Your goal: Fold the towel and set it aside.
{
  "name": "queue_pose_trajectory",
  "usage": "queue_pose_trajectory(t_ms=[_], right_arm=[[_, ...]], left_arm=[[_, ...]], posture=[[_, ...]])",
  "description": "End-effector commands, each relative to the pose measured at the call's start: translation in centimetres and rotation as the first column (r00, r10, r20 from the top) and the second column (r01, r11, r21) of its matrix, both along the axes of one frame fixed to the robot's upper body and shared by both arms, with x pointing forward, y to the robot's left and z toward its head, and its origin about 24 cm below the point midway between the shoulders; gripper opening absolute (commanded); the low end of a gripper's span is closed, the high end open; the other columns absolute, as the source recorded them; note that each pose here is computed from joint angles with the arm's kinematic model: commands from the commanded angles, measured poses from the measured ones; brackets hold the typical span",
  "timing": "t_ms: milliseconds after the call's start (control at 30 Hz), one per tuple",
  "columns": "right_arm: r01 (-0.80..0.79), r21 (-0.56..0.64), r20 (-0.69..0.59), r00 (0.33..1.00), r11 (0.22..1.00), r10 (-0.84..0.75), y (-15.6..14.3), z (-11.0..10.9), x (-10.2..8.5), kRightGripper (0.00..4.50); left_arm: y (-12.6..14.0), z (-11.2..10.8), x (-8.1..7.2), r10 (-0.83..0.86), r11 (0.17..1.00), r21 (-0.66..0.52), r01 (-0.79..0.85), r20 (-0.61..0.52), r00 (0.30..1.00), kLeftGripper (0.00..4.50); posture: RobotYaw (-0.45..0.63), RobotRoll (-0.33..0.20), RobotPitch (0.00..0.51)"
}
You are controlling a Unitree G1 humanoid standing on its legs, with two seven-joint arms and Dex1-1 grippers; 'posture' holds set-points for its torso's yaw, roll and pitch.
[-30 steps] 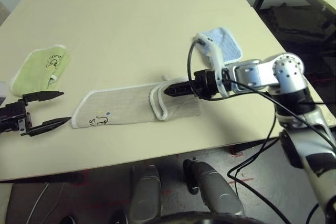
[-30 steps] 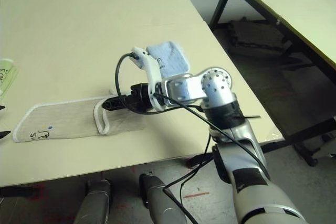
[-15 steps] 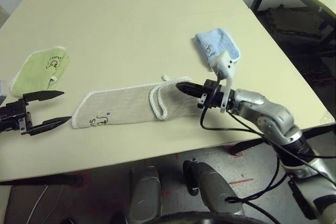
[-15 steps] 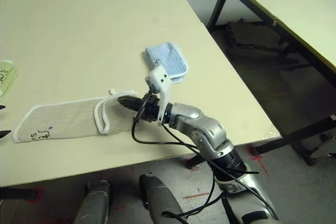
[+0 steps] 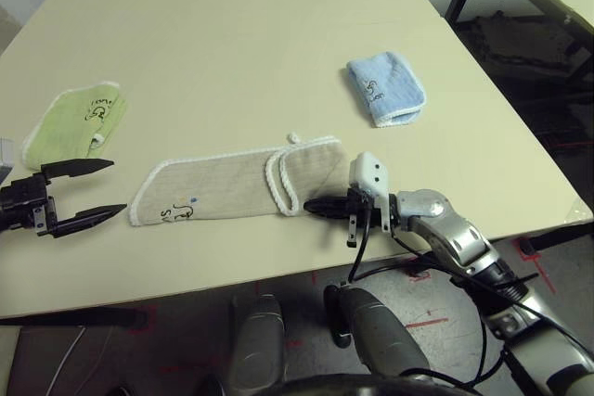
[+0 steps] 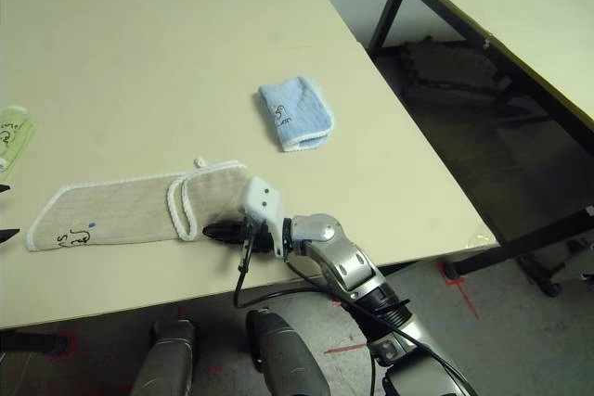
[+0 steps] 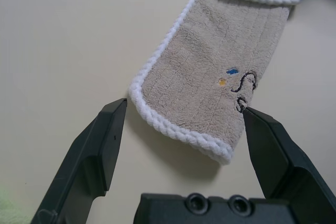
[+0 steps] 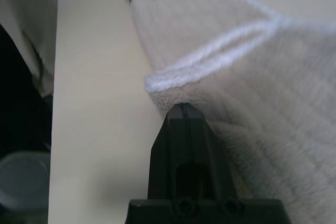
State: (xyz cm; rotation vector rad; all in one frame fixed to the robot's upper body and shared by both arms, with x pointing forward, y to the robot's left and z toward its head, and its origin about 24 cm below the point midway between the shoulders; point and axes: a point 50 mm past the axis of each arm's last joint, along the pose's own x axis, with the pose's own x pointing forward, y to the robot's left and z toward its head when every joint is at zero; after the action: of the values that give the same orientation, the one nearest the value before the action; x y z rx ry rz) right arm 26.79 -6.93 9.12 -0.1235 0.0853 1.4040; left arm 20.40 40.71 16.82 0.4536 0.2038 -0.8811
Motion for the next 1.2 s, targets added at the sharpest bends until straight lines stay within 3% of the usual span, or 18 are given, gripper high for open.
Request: queue_pose_trajectory(t_ms=[33,233,333,500,700,767,967,1067,1200], right_arm=[[-0.019,0.108,0.010,1.000,0.994,0.018,-0.3,3.6,0.2,0.01],[-0.077,0.175,0.000,0.997,0.981,0.078,-0.5,7.0,-0.7,0.01],[-0.057,0.168,-0.009,0.998,0.984,0.059,-0.2,6.9,-0.5,0.01],[0.110,-0.016,-0.058,0.992,0.994,-0.110,0.5,1.5,1.3,0.01],[0.165,-0.074,-0.071,0.983,0.983,-0.171,0.5,-0.7,1.7,0.01],[0.166,-0.046,-0.071,0.983,0.985,-0.169,0.3,-0.1,1.7,0.01],[0.122,0.157,-0.037,0.992,0.980,-0.118,0.3,5.1,2.0,0.01],[0.112,0.204,-0.026,0.994,0.972,-0.109,0.4,6.8,2.2,0.01],[0.161,0.156,-0.019,0.987,0.975,-0.160,0.8,6.1,3.6,0.01]], left_arm=[[0.2,0.2,-0.3,0.002,1.000,0.012,-0.002,-0.009,1.000,4.50],[0.3,0.2,-0.4,0.005,1.000,0.014,-0.005,-0.011,1.000,4.50],[0.3,0.2,-0.4,0.005,1.000,0.014,-0.005,-0.009,1.000,4.50],[0.1,0.1,-0.2,-0.003,1.000,0.009,0.003,-0.004,1.000,4.50],[0.1,0.2,-0.2,-0.001,1.000,0.009,0.001,0.000,1.000,4.50],[0.1,0.2,-0.2,0.000,1.000,0.008,0.000,0.001,1.000,4.50],[0.1,0.2,-0.2,-0.001,1.000,0.006,0.001,-0.002,1.000,4.50],[0.1,0.1,-0.2,-0.001,1.000,0.005,0.001,-0.003,1.000,4.50],[-0.1,0.0,0.0,-0.005,1.000,0.000,0.005,0.001,1.000,4.50]], posture=[[-0.03,0.000,0.212],[-0.03,0.000,0.211],[-0.03,0.000,0.209],[-0.03,0.000,0.206],[-0.03,0.000,0.203],[-0.03,0.000,0.204],[-0.03,0.000,0.208],[-0.04,0.000,0.208],[-0.04,0.000,0.203]])
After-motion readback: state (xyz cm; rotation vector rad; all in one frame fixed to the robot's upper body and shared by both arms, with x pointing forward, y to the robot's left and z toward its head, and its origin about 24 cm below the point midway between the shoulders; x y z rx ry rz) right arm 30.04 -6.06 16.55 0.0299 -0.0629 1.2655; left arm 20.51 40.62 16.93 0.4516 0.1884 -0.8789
